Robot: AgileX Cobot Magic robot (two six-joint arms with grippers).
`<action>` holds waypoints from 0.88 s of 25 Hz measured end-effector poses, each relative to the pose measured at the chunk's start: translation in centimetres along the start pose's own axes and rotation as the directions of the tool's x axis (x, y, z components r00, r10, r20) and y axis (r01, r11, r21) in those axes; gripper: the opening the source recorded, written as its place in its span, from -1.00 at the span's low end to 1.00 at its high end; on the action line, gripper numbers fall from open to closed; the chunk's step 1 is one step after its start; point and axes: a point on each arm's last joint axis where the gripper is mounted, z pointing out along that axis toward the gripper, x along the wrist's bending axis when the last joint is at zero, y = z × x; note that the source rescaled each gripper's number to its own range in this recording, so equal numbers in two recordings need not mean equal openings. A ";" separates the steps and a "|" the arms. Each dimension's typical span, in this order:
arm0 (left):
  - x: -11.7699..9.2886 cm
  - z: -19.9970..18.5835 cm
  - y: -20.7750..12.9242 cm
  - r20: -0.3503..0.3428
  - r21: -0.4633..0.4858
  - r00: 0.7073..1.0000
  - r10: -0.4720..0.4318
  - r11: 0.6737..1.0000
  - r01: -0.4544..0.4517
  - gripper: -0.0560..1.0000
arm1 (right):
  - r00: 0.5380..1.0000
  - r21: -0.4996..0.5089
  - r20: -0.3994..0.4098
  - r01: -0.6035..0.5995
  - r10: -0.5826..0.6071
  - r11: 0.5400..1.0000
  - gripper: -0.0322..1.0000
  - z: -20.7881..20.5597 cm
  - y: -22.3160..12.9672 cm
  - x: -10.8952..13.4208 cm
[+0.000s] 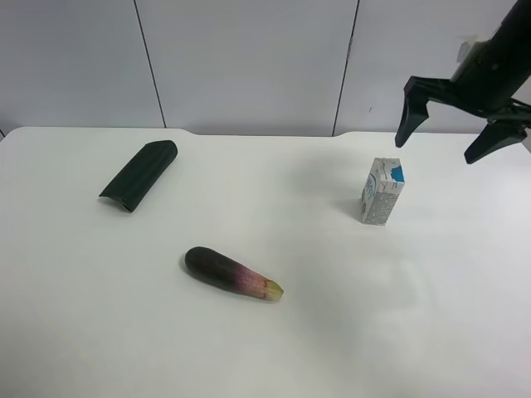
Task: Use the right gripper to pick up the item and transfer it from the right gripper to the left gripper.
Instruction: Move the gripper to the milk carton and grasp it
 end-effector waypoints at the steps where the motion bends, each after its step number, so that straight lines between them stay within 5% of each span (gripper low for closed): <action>1: 0.0 0.0 0.0 0.000 0.000 1.000 0.000 1.000 0.000 1.00 | 1.000 0.010 0.004 0.007 -0.007 1.000 0.97 0.8 0.2 0.2; 7: 0.0 0.0 0.0 0.000 0.000 1.000 0.000 1.000 0.000 1.00 | 1.000 0.010 0.004 0.026 -0.026 1.000 0.97 4.6 1.0 1.9; 22: 0.0 0.0 0.0 0.000 0.000 1.000 0.000 1.000 0.000 1.00 | 0.999 0.027 0.004 -0.051 0.051 0.998 0.79 8.1 1.9 1.7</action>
